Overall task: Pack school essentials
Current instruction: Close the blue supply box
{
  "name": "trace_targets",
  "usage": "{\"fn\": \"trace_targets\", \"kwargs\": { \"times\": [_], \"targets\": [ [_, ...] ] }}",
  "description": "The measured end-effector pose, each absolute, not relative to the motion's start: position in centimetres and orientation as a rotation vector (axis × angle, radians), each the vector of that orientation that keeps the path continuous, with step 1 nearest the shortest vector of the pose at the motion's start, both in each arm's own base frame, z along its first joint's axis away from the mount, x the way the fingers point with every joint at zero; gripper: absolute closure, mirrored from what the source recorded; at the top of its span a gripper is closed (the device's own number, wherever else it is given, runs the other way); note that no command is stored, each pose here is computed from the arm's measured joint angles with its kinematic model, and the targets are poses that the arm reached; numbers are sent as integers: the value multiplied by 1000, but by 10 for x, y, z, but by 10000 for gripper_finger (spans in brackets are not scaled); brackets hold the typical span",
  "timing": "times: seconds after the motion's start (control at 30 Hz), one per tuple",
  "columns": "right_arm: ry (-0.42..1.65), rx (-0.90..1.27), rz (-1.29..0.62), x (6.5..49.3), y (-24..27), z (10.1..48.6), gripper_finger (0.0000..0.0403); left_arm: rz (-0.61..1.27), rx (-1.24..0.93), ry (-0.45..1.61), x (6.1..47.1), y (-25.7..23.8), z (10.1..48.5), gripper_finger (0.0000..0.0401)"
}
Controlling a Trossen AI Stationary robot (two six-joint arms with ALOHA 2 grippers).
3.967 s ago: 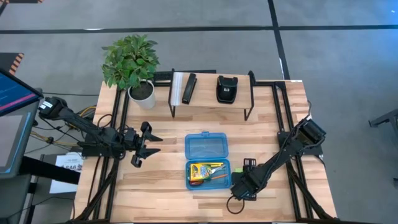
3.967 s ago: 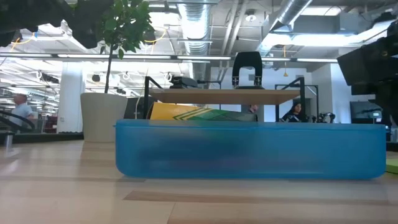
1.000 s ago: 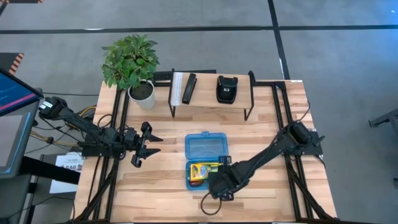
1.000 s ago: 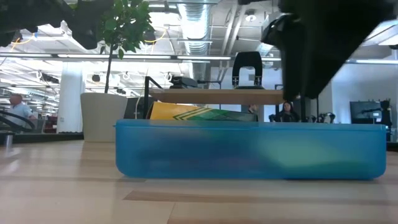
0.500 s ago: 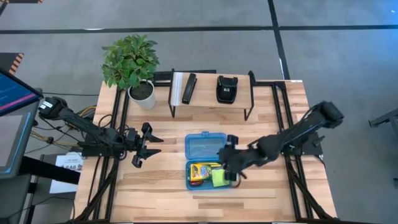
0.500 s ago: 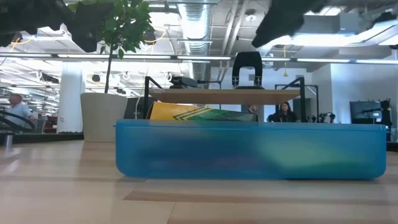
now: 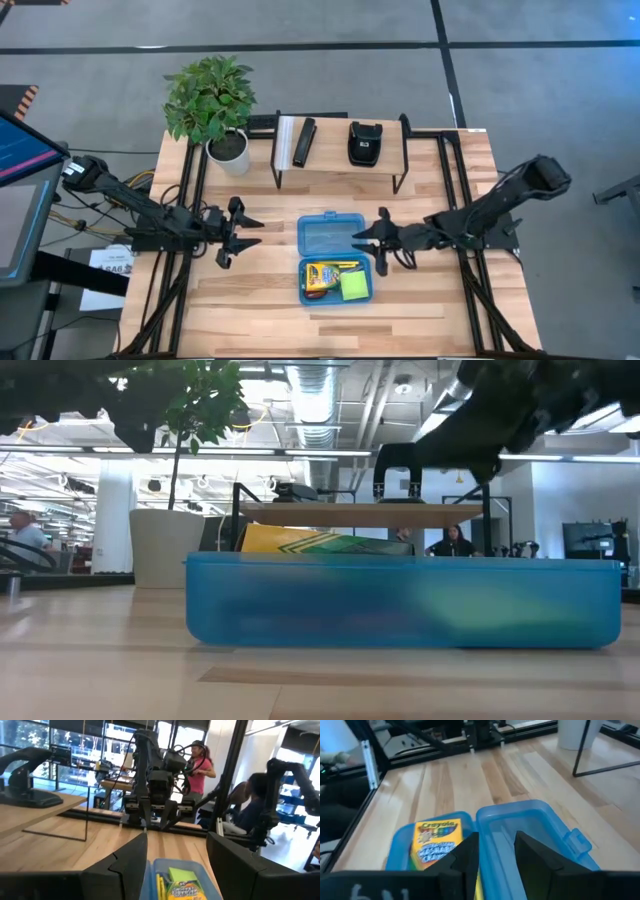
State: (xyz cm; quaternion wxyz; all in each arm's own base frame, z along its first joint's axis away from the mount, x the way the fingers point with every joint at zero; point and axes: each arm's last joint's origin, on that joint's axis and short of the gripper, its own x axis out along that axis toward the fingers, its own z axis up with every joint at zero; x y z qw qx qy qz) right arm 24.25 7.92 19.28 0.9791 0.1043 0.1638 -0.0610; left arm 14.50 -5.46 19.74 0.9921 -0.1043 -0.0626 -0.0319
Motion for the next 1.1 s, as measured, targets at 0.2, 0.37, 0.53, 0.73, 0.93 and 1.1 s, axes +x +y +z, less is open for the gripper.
{"fn": "trace_targets", "kwargs": {
  "times": [0.2,0.37,0.53,0.73,0.93,1.1],
  "targets": [
    [304,207,-148,252,74,178,269,-56,-207,-91,145,-55,194,209],
    [269,181,-155,262,71,169,275,-52,-202,-50,146,-55,190,209],
    [243,162,-165,268,67,165,279,-51,-206,-36,146,-55,188,209],
    [257,151,-169,267,64,165,280,-48,-211,-6,146,-55,185,209],
    [296,143,-168,258,64,174,284,-25,-233,58,146,-54,179,209],
    [324,136,-166,246,70,184,285,29,-246,116,146,-51,172,209]
  ]
}}
